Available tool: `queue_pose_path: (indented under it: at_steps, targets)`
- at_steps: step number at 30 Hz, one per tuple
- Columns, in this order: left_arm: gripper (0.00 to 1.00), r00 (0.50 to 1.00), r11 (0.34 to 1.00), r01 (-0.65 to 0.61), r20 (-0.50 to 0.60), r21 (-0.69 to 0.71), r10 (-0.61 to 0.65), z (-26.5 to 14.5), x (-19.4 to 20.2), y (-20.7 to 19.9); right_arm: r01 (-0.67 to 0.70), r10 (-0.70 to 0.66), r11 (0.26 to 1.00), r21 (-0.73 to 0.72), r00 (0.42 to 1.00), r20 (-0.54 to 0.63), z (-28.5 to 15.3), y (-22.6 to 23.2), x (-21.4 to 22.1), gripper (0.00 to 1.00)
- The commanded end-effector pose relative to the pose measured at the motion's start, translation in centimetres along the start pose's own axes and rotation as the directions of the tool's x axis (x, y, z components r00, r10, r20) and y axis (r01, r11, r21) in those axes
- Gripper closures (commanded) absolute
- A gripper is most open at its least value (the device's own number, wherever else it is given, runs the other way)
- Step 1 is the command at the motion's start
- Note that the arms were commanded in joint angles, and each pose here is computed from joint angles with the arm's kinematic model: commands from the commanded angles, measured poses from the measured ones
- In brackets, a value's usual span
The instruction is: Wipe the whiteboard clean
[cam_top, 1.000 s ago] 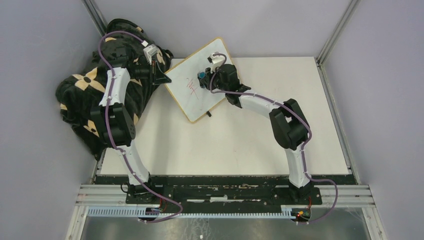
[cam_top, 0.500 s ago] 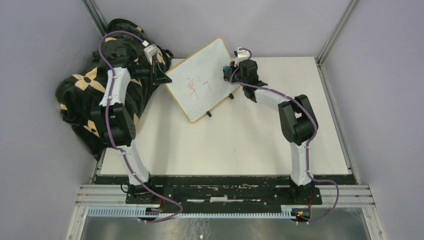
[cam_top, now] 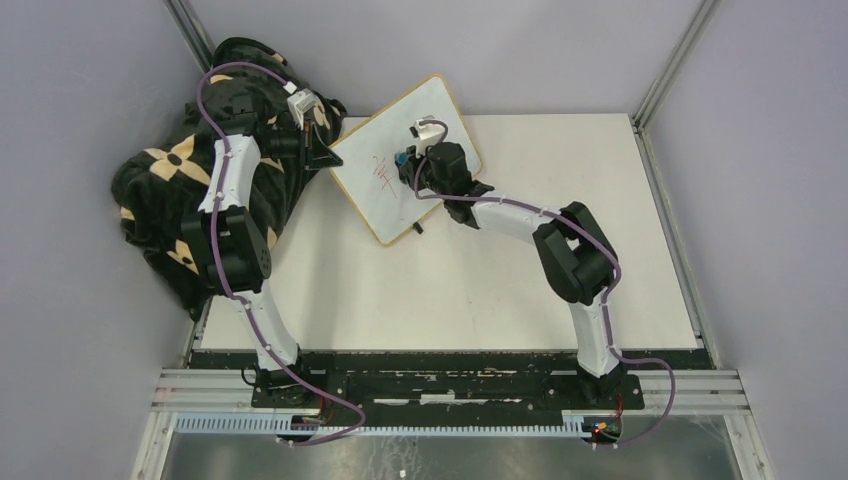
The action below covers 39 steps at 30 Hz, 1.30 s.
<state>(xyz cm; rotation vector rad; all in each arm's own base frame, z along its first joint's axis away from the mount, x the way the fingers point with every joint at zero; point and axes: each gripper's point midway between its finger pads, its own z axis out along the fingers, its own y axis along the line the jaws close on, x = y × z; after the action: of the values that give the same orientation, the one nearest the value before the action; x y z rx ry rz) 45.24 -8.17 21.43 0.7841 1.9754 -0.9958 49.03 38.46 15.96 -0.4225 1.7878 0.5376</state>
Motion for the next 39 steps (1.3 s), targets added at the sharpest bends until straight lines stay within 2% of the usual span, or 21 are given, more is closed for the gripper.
queue_pose_path:
  at_steps: [1, 7, 15, 20, 28, 39]
  targets:
    - [0.97, 0.994, 0.994, -0.102, -0.038, 0.049, 0.104, 2.4, 1.0, -0.7, 0.004, -0.005, 0.993, -0.117, 1.0, -0.007, 0.1, 4.5, 0.4, 0.99]
    - [0.97, 0.994, 0.994, -0.101, -0.04, 0.045, 0.103, 2.3, 1.0, -0.8, -0.001, 0.001, 1.0, 0.011, 0.999, -0.047, 0.6, -0.9, 1.8, 1.0]
    - [0.97, 0.994, 0.994, -0.103, -0.042, 0.042, 0.104, 2.2, 0.9, -0.9, -0.059, 0.066, 0.977, 0.204, 0.997, -0.031, -1.0, -11.3, 1.4, 0.99]
    - [0.97, 0.994, 0.994, -0.101, -0.044, 0.043, 0.103, 2.3, 1.0, -0.8, -0.072, 0.083, 0.962, 0.264, 0.996, -0.029, -2.1, -14.4, 1.6, 0.99]
    - [0.97, 0.994, 0.994, -0.097, -0.048, 0.042, 0.099, 2.4, 1.2, -0.8, -0.115, 0.12, 0.978, 0.172, 0.993, -0.021, -1.9, -11.7, 1.7, 0.99]
    - [0.97, 0.994, 0.994, -0.093, -0.046, 0.051, 0.095, 2.5, 1.3, -0.9, -0.078, 0.077, 0.997, -0.029, 0.997, -0.02, -0.8, -0.7, 0.5, 0.99]
